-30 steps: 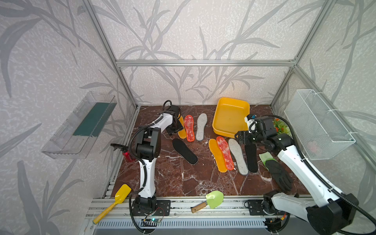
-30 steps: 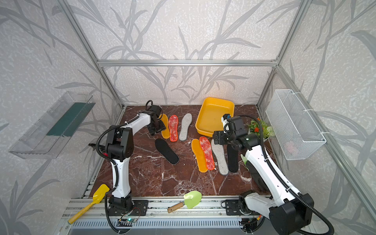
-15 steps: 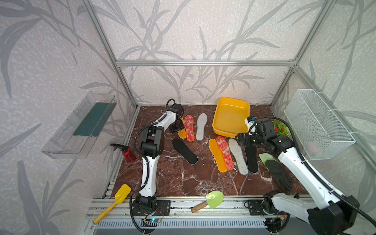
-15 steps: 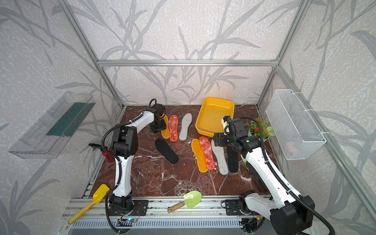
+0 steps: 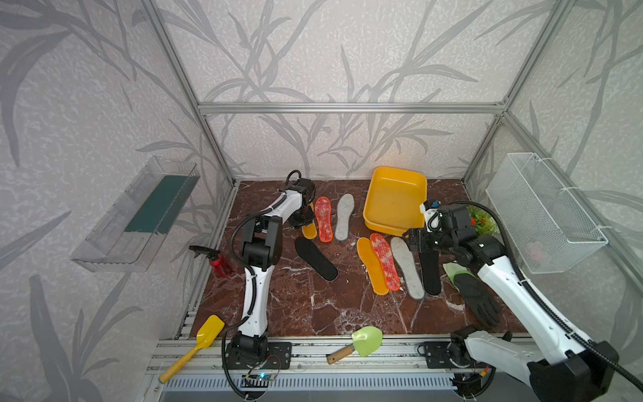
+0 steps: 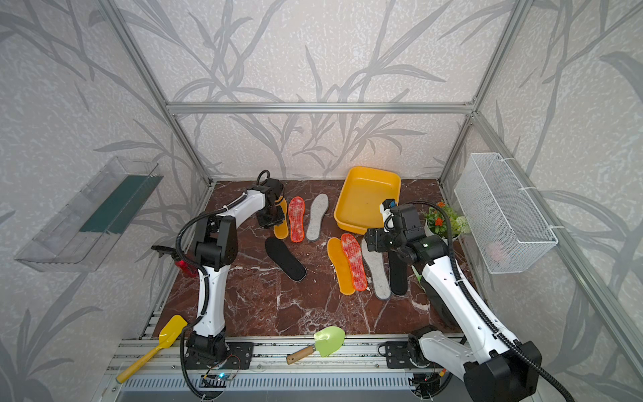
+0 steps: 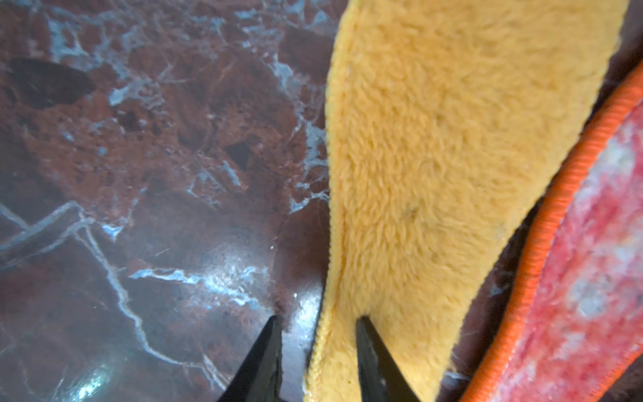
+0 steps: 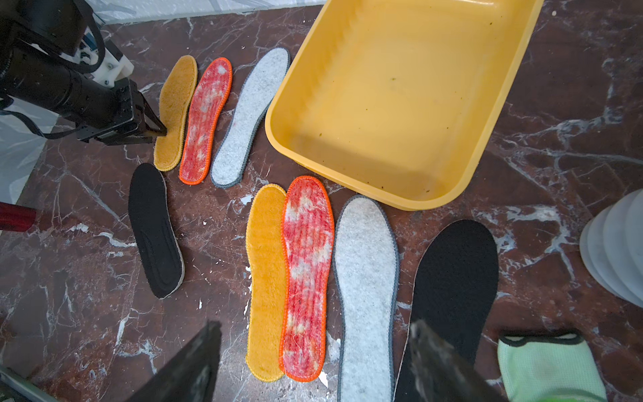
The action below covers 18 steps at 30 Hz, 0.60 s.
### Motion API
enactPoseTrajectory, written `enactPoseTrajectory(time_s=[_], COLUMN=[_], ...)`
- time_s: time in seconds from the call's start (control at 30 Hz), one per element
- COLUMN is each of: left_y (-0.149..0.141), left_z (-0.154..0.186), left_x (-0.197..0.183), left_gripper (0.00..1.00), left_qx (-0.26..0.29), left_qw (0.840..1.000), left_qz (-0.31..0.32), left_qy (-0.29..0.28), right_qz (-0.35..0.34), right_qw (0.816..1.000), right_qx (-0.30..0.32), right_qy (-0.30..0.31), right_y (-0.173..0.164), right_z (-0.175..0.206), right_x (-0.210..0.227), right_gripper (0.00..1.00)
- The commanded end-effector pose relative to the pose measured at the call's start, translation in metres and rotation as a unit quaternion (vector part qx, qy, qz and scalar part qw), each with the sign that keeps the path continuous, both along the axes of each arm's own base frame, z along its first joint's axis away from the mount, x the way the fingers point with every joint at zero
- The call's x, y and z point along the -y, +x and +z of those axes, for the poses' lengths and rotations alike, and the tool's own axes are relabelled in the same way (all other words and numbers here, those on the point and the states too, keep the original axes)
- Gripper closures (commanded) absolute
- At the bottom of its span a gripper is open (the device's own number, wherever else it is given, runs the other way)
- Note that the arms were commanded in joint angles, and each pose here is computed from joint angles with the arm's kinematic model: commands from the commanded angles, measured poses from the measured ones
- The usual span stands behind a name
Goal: Put the insoles into the storage box
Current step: Pick up the insole from the center of the board.
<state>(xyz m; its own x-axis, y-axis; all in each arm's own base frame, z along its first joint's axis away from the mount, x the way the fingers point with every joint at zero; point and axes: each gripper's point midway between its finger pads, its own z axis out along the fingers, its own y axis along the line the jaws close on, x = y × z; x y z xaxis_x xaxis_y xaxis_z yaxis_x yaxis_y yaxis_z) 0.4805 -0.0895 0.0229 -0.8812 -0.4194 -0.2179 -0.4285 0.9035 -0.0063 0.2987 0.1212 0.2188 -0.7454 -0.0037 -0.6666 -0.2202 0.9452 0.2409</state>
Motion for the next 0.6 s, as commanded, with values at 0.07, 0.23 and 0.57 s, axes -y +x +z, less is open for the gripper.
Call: enactPoseTrajectory(time_s=[0.07,0.23,0.57], left_y=[-0.011,-0.014,-0.014], left_z=[-0.018,-0.023,-0.028], left_x=[-0.003,-0.003,-0.004], left_gripper=[0.71,0.80,1.00], left_qx=[-0.034,-0.037,-0.034], left_qw=[0.999,0.999,0.999], left_qz=[-0.001,-0.001,-0.005], left_qy=[0.016,0.015,0.012], right_qz=[0.000,-0.006,0.002], right_qw=[1.000,1.000,1.000], right_qx=[0.012,0.021,0.008], right_qy=[0.004,0.003,0.018], right_y=[-0.005,-0.005,-0.001], right_z=[0.005,0.006,0.009], right_x=[0.001,0.003,-0.005], right_gripper=[0.16,0.16,0.16])
